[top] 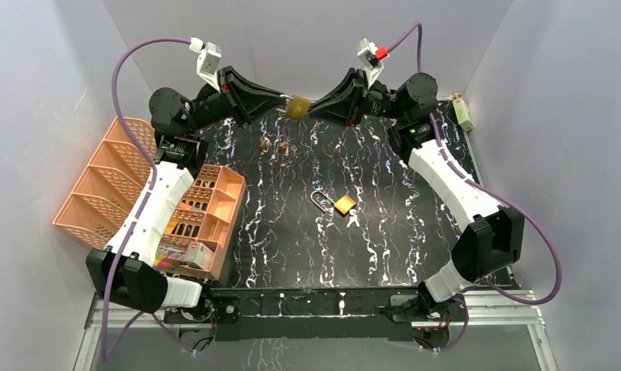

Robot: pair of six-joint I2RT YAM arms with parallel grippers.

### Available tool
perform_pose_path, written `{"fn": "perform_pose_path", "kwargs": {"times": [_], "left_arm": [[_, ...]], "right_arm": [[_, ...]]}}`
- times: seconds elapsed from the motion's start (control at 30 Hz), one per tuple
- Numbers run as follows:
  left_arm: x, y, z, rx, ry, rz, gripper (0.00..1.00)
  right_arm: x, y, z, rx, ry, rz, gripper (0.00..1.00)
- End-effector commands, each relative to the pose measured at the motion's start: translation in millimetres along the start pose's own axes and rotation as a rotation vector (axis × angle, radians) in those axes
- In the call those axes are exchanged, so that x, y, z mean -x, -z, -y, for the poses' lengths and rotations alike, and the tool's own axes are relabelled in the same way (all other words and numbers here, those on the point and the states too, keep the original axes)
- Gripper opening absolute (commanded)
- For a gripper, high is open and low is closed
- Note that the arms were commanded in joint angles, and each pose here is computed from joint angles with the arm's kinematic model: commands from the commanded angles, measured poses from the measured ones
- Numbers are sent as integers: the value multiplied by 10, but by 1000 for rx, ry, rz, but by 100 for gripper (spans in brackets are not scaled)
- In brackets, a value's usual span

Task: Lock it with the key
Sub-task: Lock the lock.

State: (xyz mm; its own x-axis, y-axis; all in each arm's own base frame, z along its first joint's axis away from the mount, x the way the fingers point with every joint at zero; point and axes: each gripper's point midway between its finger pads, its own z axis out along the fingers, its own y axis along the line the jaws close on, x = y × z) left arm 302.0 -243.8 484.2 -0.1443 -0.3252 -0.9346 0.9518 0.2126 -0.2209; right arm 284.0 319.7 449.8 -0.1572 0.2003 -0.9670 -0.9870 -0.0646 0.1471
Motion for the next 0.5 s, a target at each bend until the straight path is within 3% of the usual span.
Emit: {"fn": "perform_pose_path", "kwargs": {"times": [0.0, 0.07, 0.2, 0.47], "left_arm": [[251, -6, 172, -34, -96, 59, 0], [253, -2, 163, -30, -99, 58, 0], [305, 56, 102, 1, -114, 70, 0], [392, 285, -142, 37, -98, 70, 0]], "right_arm": [[232, -25, -113, 18, 76, 28, 18], [225, -28, -112, 21, 67, 20, 0], [149, 54, -128, 12, 78, -2, 0], [-64, 892, 142, -227, 27, 9, 0]]}}
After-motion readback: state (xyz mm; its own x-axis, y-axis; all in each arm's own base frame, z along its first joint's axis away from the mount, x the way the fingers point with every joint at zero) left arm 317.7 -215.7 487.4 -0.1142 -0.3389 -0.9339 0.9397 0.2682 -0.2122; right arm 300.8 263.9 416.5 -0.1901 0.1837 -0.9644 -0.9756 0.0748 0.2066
